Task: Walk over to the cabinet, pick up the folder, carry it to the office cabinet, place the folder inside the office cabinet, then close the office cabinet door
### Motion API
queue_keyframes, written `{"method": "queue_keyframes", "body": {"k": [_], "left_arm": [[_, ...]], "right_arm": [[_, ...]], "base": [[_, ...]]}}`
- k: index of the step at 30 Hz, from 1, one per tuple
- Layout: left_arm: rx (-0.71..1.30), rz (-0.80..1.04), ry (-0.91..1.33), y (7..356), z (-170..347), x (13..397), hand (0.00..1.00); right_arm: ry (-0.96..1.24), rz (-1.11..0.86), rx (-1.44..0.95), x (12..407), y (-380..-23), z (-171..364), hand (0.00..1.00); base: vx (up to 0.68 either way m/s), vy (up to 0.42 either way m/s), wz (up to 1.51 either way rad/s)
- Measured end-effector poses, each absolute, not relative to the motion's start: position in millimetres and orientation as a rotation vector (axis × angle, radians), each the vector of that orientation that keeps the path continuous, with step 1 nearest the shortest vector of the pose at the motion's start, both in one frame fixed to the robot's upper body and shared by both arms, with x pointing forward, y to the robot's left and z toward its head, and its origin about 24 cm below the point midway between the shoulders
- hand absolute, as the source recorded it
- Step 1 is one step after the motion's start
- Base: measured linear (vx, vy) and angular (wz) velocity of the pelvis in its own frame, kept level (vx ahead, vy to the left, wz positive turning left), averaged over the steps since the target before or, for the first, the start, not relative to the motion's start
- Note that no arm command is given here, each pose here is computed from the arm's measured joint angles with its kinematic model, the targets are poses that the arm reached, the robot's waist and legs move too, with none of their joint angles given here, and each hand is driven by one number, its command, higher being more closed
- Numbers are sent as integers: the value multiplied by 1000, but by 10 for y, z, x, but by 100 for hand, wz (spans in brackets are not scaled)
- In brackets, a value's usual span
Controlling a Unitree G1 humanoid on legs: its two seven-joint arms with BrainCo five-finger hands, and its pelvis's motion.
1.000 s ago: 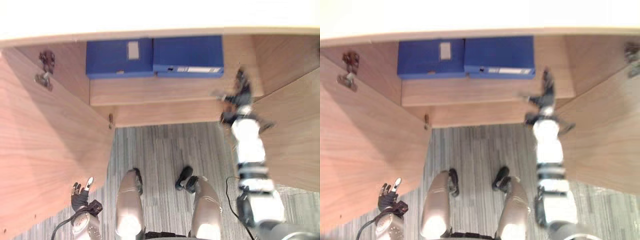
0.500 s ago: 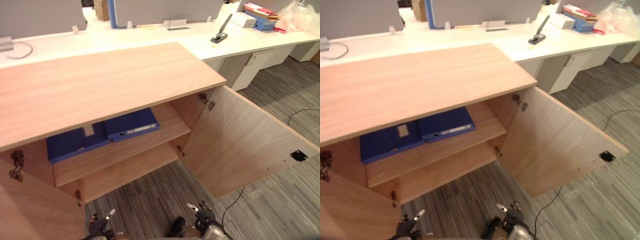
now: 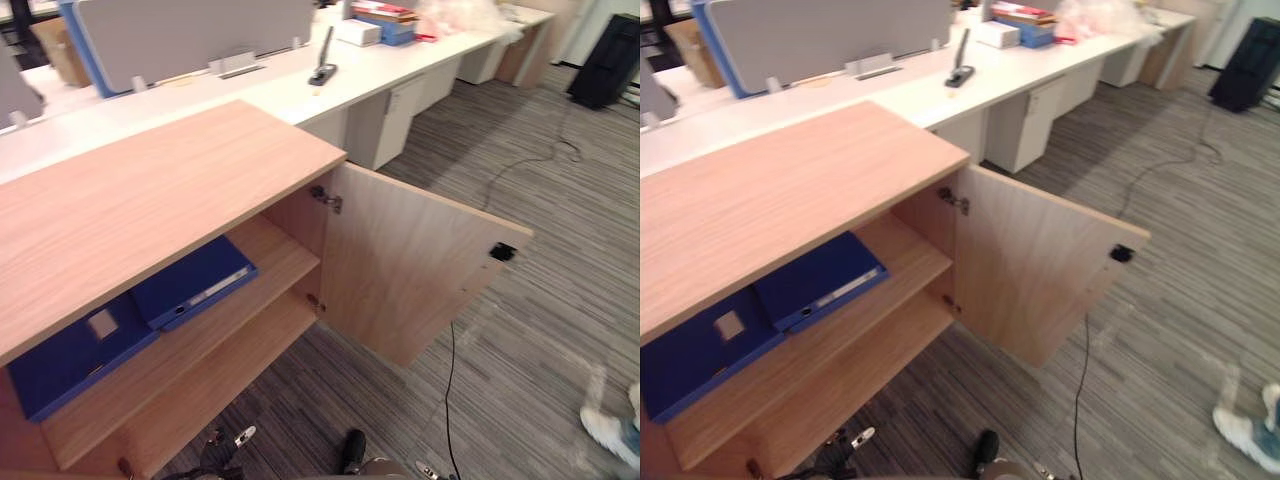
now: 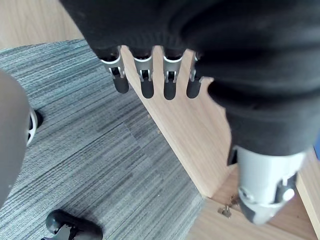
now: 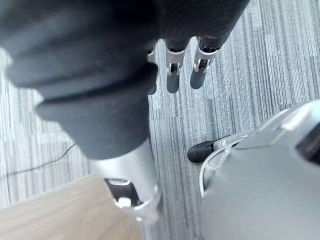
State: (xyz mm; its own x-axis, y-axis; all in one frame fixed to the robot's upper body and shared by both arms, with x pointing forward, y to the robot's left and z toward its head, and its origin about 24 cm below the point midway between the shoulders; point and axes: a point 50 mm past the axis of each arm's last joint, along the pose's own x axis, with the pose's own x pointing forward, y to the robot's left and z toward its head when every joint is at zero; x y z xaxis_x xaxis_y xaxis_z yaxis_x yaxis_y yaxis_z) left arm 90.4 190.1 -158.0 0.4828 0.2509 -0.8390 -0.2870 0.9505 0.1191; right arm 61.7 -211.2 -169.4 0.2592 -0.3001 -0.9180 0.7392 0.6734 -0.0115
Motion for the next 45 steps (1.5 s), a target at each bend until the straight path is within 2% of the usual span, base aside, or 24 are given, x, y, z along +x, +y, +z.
{"method": "queue_keyframes", "body": {"k": [3, 8, 11, 16, 19, 22, 24, 34, 40, 45], "left_arm": [[-62, 338, 1030, 1895, -1596, 872, 0], [-154, 418, 991, 1865, -1573, 914, 0], [-180, 438, 966, 1855, -1557, 896, 0], [-140, 419, 968, 1875, -1553, 898, 0], [-134, 404, 977, 1872, -1558, 882, 0], [-123, 388, 973, 1876, -1551, 895, 0], [-108, 372, 958, 1878, -1533, 887, 0], [-61, 341, 930, 2036, -1481, 848, 0], [-101, 365, 924, 2042, -1477, 822, 0], [-122, 397, 942, 2066, -1493, 739, 0]], "right_arm": [[1090, -742, 465, 633, -2139, -1686, 0], [1019, -735, 414, 913, -2291, -1604, 0], [959, -678, 385, 1156, -2260, -1540, 0], [848, -673, 373, 1351, -2288, -1423, 0], [753, -645, 366, 1622, -2317, -1282, 0], [561, -595, 312, 2063, -2438, -934, 0], [426, -595, 247, 2362, -2658, -621, 0], [169, -474, 123, 3380, -2781, 394, 0], [131, -365, 57, 3681, -2648, 744, 0], [173, -288, -36, 3697, -2616, 730, 0]], "base": [[176, -32, -75], [87, 29, -95], [-42, 110, -125], [112, 71, -55], [219, 24, -13], [172, 69, -10], [28, 79, 6], [-16, 50, 8], [-8, -60, 25], [-45, -39, 7]]}}
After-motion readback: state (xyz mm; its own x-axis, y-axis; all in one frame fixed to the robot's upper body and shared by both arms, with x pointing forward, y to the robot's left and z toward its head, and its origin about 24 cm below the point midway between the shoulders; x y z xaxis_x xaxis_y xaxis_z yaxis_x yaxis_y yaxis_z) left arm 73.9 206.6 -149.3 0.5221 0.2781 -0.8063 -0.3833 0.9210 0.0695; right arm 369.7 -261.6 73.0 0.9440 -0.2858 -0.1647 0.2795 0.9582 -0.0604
